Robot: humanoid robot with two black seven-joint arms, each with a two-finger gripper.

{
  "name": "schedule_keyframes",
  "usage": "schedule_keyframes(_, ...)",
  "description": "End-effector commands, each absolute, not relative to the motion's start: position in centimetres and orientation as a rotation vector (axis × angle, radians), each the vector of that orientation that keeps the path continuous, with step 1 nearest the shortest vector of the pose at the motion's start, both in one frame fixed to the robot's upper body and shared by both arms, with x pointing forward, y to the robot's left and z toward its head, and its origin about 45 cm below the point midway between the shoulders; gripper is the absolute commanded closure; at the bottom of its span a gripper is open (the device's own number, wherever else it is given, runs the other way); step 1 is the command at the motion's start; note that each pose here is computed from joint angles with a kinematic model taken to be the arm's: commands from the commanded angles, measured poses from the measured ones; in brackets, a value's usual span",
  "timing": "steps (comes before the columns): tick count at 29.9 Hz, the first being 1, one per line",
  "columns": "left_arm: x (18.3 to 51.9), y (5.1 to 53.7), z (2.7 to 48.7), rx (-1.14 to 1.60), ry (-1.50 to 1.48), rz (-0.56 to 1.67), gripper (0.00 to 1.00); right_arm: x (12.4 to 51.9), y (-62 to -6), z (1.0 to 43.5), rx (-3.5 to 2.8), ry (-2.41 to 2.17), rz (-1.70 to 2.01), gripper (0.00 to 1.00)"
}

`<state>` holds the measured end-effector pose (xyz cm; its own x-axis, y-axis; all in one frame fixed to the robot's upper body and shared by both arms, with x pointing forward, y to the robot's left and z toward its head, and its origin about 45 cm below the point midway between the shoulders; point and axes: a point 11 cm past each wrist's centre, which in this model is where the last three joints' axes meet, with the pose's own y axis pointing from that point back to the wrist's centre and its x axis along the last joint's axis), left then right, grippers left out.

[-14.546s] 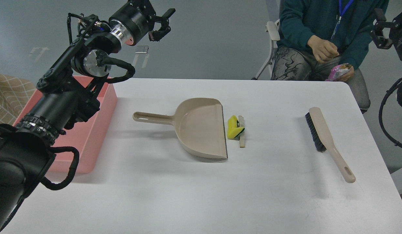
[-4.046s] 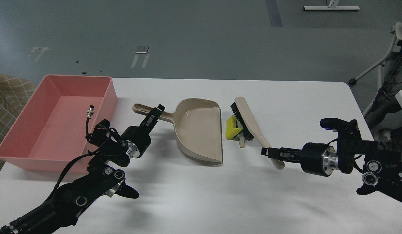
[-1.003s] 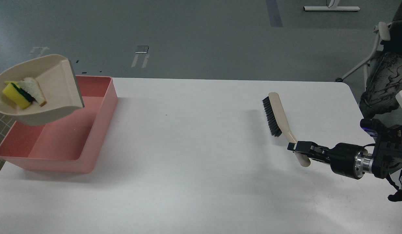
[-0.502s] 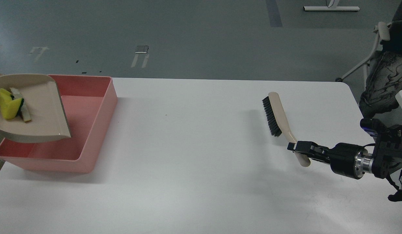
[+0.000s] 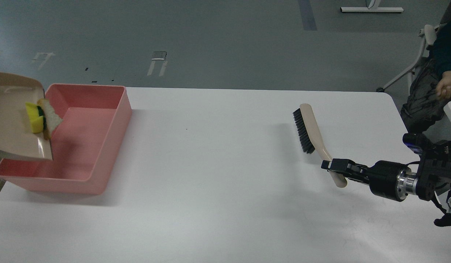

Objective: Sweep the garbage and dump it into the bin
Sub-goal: 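Tilt the dustpan with the left gripper to dump debris into bin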

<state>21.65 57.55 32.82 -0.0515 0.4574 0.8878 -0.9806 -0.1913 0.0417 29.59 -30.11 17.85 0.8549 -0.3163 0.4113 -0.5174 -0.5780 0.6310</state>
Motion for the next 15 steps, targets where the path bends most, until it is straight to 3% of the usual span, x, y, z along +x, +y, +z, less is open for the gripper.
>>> schedule_keyframes(1,22.3,57.5,34.3,1.000,-0.811,1.526,1.00,29.6,-30.1,17.9,2.230,-0.605,0.326,1.00)
schedule_keyframes(8,23.3,57.6,37.8,1.003,-0.935,1.546,1.00,29.7,-30.2,18.0,2.230,-0.609,0.330,1.00)
schedule_keyframes(15,26.6,52.6,45.5,0.649,-0.930,1.564,1.00,29.9,-30.7,18.3,2.218,-0.621,0.338,1.00)
